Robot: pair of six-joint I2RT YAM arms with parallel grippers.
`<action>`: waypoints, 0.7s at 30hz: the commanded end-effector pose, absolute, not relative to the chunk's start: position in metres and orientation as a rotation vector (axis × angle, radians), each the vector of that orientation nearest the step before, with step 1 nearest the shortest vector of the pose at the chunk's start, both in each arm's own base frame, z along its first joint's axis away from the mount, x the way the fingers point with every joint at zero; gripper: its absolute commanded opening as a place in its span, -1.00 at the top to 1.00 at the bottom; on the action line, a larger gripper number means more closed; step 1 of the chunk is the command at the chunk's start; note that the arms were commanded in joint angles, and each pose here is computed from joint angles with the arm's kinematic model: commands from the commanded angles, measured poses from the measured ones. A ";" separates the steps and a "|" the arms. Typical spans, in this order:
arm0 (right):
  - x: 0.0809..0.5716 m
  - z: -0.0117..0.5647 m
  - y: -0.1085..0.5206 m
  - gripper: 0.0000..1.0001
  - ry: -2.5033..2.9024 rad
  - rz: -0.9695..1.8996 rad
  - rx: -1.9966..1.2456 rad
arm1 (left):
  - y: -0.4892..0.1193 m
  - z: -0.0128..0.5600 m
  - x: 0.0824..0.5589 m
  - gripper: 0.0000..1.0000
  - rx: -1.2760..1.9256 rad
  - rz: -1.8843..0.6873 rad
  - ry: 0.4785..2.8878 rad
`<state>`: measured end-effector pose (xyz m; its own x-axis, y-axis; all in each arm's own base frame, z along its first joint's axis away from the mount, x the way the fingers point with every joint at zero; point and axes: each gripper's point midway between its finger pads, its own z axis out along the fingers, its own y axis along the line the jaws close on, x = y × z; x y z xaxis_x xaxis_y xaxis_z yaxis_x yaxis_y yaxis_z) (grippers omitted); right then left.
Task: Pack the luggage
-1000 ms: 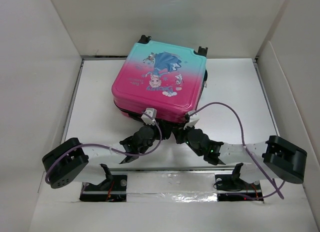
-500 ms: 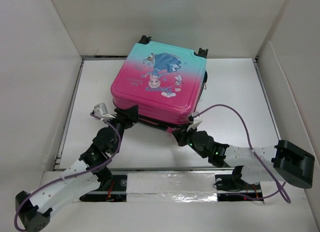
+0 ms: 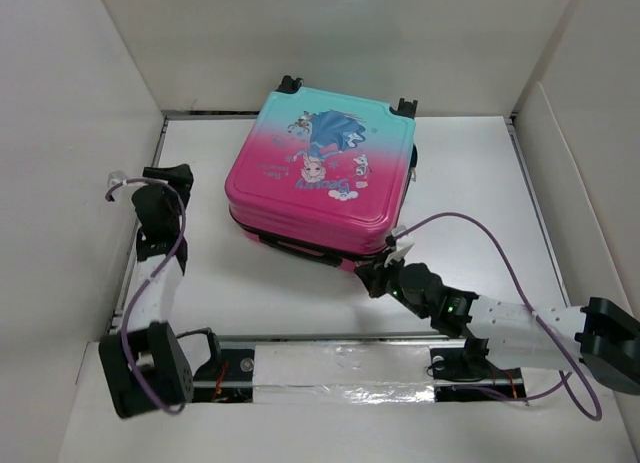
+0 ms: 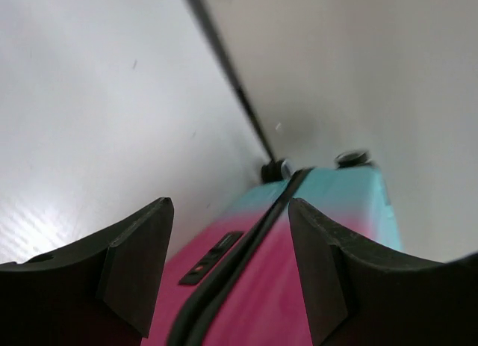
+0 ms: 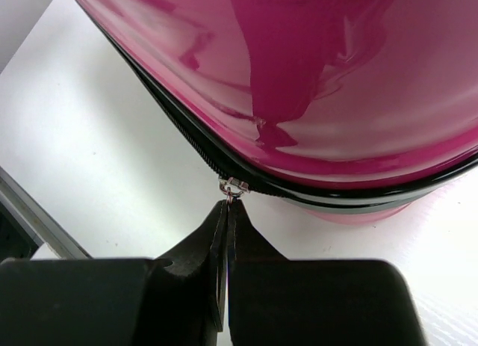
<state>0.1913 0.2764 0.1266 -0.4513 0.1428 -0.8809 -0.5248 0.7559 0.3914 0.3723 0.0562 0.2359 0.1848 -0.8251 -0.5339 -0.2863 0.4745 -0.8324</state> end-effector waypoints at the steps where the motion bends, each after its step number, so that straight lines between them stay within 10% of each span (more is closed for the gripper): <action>1: 0.179 0.144 0.293 1.00 1.838 0.910 -0.358 | 0.019 0.212 0.395 -0.19 -1.017 -0.805 1.519; 21: 0.194 0.191 0.388 1.00 1.784 0.922 -0.516 | -0.113 0.100 0.381 -0.21 -0.920 -1.046 1.841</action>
<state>0.2084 0.3287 0.1266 -0.4462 0.0004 -0.8949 -0.5757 0.7655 0.2874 0.4069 -0.0364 0.1023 -0.1784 -0.9406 -0.2889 -0.3232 0.3333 -0.8857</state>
